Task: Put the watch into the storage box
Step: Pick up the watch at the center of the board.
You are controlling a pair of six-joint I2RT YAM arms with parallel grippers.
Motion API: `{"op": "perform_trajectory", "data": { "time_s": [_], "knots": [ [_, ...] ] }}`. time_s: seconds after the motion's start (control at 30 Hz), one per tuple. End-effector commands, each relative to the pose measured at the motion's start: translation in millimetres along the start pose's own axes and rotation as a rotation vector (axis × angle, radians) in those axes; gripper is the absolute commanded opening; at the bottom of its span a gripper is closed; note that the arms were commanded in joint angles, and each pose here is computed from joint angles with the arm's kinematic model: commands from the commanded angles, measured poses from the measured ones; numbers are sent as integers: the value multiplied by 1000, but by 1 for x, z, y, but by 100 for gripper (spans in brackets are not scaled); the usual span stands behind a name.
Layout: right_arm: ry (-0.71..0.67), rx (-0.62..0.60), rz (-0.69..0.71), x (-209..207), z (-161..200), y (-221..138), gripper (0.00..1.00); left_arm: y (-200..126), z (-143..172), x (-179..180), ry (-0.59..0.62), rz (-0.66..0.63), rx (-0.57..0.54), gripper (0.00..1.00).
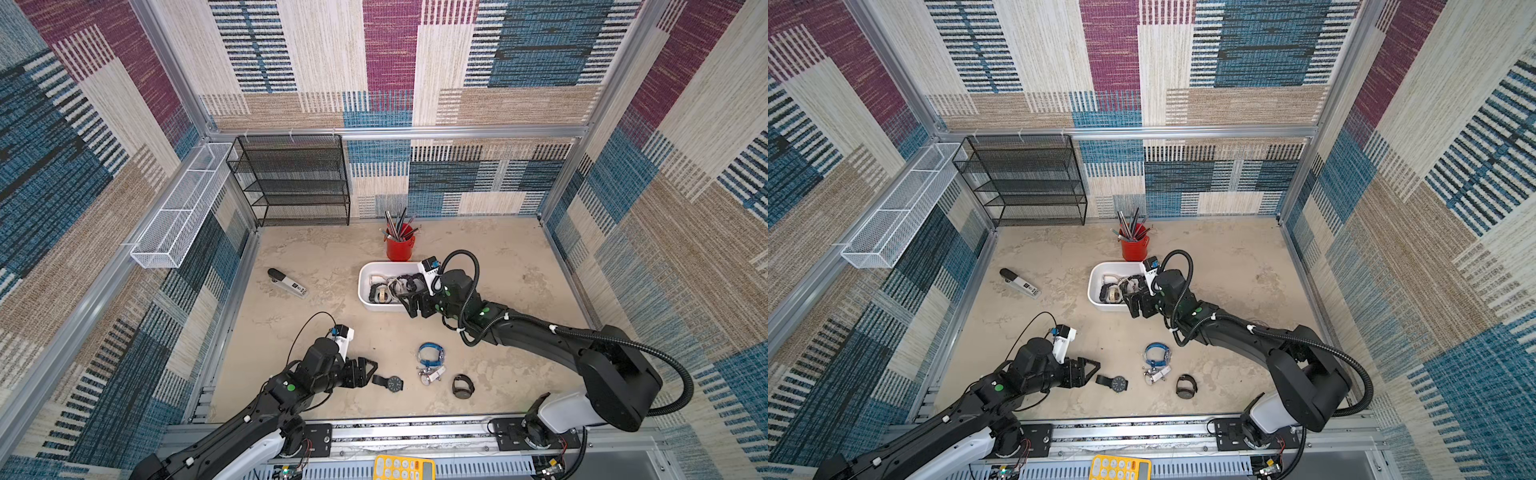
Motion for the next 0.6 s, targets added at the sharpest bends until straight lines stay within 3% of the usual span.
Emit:
{"op": "perform_trajectory", "data": {
  "time_s": [0.0,0.37,0.57],
  "knots": [
    [13,-33,-1,1,-7,0,100,2,4,-1,-8,-23,-10,79],
    [24,-21,-2,1,-4,3,100,18,13,-8,21,-3,21,74],
    [24,-26,9,0,-4,0,100,29,14,-17,47,1,67,62]
  ]
}}
Point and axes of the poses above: each gripper's point midway between its finger pads, its own y axis out along the fingers, its own x axis along the line the jaws close on, z = x × y, the point moved 10 cm from there along -y, back along the fingers, and after that the axes turned 2 degrees about -y, right-handed, at the moved point
